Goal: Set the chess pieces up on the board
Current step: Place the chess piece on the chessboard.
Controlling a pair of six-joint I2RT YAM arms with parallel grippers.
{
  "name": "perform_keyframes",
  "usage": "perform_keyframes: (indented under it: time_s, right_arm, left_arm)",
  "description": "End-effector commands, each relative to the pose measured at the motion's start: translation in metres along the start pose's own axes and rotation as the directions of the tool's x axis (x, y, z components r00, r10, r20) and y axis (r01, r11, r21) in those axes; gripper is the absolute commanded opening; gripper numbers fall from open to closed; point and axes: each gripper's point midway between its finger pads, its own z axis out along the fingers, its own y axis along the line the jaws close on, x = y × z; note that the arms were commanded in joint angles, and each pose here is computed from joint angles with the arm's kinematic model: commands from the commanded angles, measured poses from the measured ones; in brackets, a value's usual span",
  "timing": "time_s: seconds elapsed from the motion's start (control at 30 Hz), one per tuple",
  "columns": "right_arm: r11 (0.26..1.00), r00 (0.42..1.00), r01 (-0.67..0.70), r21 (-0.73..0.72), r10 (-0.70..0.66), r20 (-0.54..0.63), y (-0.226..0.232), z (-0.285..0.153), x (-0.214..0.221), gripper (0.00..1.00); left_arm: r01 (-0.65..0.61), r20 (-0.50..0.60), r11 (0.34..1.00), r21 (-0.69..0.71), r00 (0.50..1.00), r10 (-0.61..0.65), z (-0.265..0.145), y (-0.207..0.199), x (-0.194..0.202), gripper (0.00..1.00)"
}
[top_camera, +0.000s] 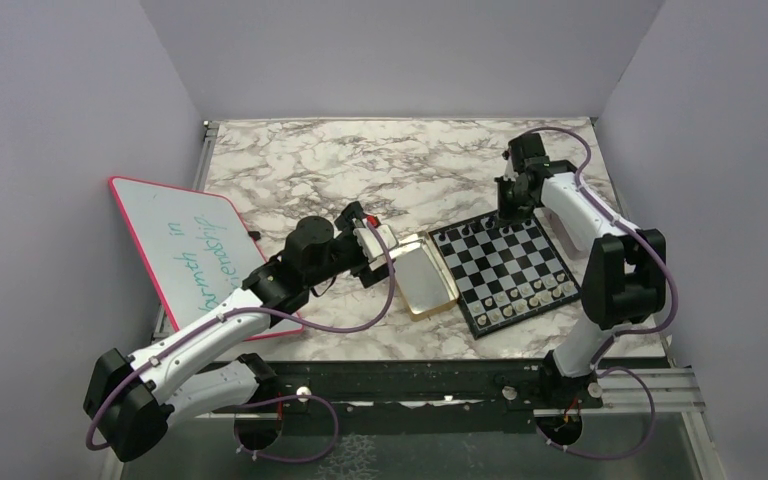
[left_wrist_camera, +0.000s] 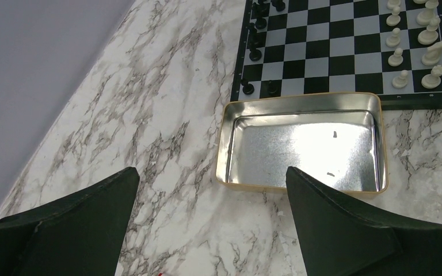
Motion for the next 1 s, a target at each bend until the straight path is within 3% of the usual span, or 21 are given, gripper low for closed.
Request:
perform_keyframes:
  time_s: [0.0,0.97]
  right_arm:
    - [1.0,1.0,-0.001,-0.022,0.0,-0.027,0.003,0.004,-0.001,0.03]
    - [0.996,0.997,0.0,0.095,0.007,-0.073,-0.016,0.027,-0.001,0.07]
  left_arm:
    - [-0.017,0.045,1.0,-0.019,0.999,0.018,-0.004,0.004,-0.012,0.99]
    - [-0.031,0.051,0.999,-0.029,0.998,0.032,-0.009,0.006,-0.015,0.99]
